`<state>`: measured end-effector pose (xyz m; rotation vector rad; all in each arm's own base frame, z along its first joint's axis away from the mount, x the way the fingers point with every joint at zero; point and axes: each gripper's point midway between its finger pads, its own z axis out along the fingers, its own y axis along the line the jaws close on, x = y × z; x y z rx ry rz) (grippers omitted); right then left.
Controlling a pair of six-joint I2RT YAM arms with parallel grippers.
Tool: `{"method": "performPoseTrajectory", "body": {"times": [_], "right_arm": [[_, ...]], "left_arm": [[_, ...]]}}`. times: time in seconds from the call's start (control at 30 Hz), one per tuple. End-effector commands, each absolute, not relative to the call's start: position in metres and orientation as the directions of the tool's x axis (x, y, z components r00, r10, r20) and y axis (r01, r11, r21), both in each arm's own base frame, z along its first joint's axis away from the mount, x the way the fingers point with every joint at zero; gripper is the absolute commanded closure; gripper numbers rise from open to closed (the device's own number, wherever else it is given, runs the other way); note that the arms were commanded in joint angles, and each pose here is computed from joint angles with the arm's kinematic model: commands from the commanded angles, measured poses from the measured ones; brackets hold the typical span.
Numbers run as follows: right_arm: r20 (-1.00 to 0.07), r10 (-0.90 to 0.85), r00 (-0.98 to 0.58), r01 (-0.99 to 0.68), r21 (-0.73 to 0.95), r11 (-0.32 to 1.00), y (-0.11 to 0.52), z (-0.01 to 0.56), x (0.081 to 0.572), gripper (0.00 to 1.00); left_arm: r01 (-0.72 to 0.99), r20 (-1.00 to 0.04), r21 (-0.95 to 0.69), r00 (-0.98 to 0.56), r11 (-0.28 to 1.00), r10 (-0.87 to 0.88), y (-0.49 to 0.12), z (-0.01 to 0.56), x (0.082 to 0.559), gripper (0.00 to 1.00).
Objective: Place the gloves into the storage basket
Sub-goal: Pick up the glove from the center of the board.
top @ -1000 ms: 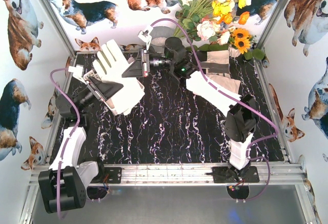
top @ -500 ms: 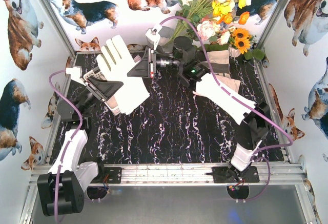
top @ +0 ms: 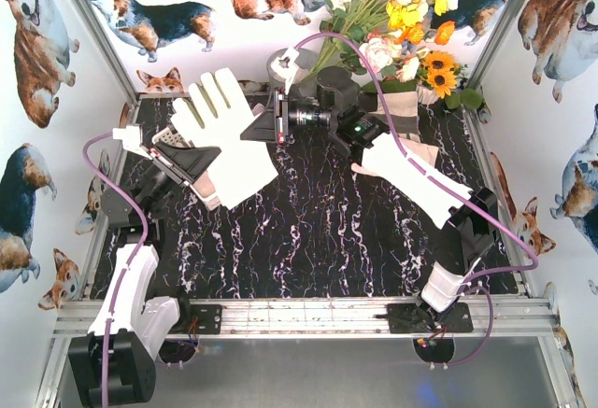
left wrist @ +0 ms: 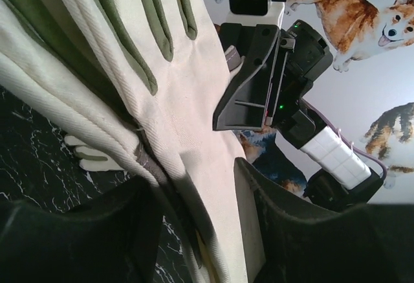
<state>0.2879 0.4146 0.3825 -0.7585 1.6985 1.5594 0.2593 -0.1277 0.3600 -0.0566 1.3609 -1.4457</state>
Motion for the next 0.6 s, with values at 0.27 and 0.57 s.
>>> {"method": "performPoseTrajectory", "body": {"times": [0.27, 0.57], "right_arm": [[-0.853, 0.03, -0.521, -0.85, 0.522, 0.072, 0.419, 0.394, 0.275, 1.0], [-0.85, 0.009, -0.527, -0.844, 0.525, 0.105, 0.422, 0.381, 0.28, 1.0]], "left_arm": [[0.629, -0.608, -0.724, -0.39, 0.282, -0.692, -0.13, 0.362, 0.266, 0.59], [0.593, -0.61, -0.742, -0.407, 0.311, -0.679, -0.134, 0.352, 0.277, 0.94]]}}
